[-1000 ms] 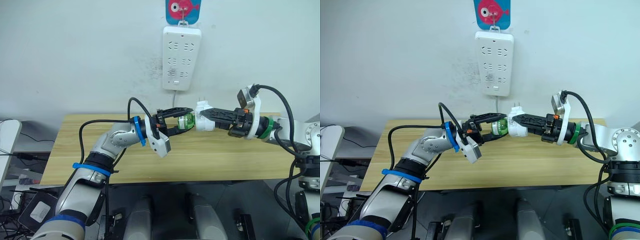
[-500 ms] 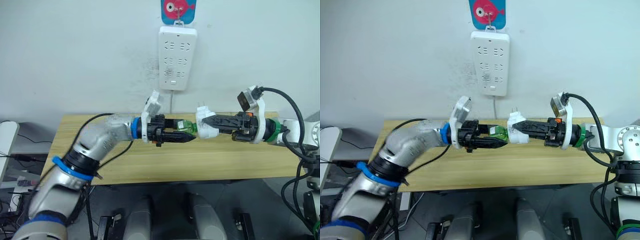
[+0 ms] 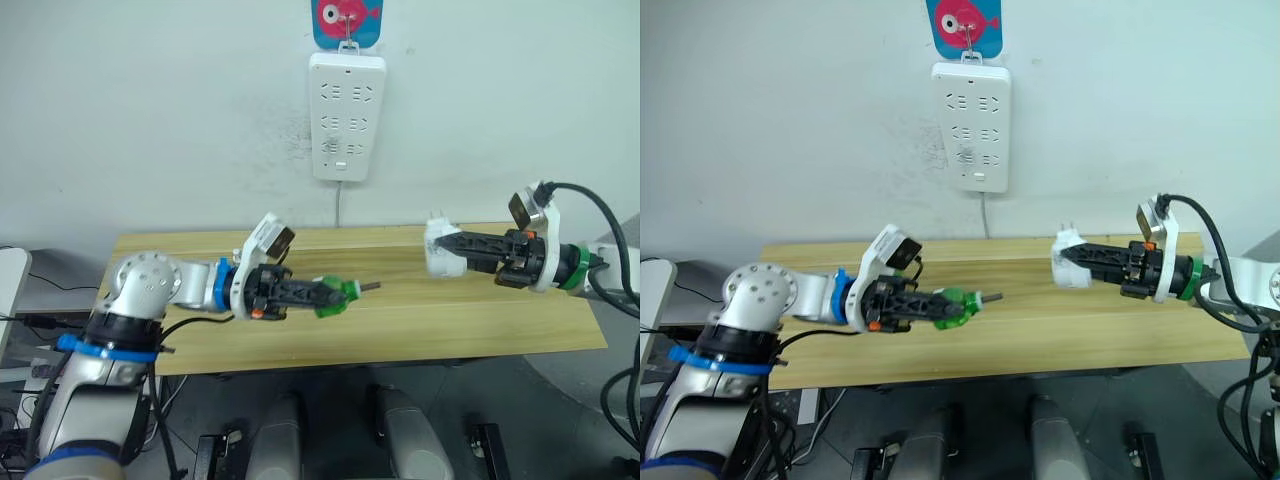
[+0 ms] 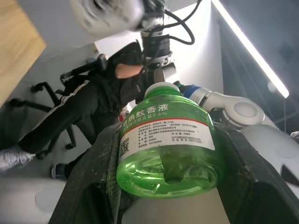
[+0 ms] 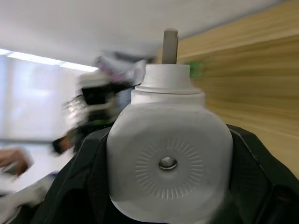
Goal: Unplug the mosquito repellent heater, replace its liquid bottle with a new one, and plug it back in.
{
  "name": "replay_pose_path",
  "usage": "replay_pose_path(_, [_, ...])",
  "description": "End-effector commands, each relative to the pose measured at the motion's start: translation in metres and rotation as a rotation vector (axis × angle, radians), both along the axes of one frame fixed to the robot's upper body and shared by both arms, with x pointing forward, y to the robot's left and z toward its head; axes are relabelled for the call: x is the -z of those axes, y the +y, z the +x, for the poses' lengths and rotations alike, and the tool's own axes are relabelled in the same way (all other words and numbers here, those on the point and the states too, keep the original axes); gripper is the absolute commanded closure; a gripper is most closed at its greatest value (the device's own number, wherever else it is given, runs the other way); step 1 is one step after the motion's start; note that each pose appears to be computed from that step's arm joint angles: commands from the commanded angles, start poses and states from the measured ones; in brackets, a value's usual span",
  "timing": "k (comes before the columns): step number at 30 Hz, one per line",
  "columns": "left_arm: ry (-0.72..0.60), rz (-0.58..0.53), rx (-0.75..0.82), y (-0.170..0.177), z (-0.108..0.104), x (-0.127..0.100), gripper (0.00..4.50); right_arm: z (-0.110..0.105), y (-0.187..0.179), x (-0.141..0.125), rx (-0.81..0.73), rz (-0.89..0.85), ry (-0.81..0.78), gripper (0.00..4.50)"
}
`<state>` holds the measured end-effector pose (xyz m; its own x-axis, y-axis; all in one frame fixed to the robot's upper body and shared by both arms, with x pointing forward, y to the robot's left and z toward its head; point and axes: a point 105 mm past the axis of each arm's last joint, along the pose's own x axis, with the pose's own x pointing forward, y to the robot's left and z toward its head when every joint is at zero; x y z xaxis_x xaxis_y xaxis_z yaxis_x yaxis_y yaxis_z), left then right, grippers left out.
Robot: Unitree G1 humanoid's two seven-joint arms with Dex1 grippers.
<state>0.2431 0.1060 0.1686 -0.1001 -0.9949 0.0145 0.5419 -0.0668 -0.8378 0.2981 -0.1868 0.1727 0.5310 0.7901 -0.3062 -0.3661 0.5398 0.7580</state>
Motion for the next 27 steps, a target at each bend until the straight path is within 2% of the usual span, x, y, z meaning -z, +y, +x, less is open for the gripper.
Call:
replay_pose_path(1, [-0.052,-0.016,-0.007,0.006,-0.009,-0.01,2.24,0.012,-0.037,0.041,0.189,-0.357,0.007,1.52])
replay_pose_path(5, [-0.07,-0.026,-0.039,0.003,-0.012,-0.01,2.24,0.014,-0.08,0.096,0.302,-0.726,0.072,1.52])
replay_pose_path(11, [-0.078,-0.048,-0.072,-0.002,-0.015,-0.015,2.24,0.027,-0.093,0.118,0.285,-0.854,0.03,1.52])
replay_pose_path(16, [-0.077,-0.045,-0.103,-0.003,-0.015,-0.016,2.24,0.034,-0.096,0.13,0.254,-0.861,0.006,1.52])
replay_pose_path(18, [-0.073,-0.044,-0.108,-0.003,-0.016,-0.015,2.24,0.037,-0.097,0.132,0.247,-0.853,-0.007,1.52])
replay_pose_path(22, [-0.07,-0.043,-0.122,-0.004,-0.015,-0.016,2.24,0.043,-0.101,0.12,0.237,-0.852,-0.064,0.17])
replay_pose_path(27, [-0.109,-0.042,-0.195,-0.007,-0.005,-0.014,2.24,0.039,-0.087,0.073,0.204,-0.84,-0.217,0.08])
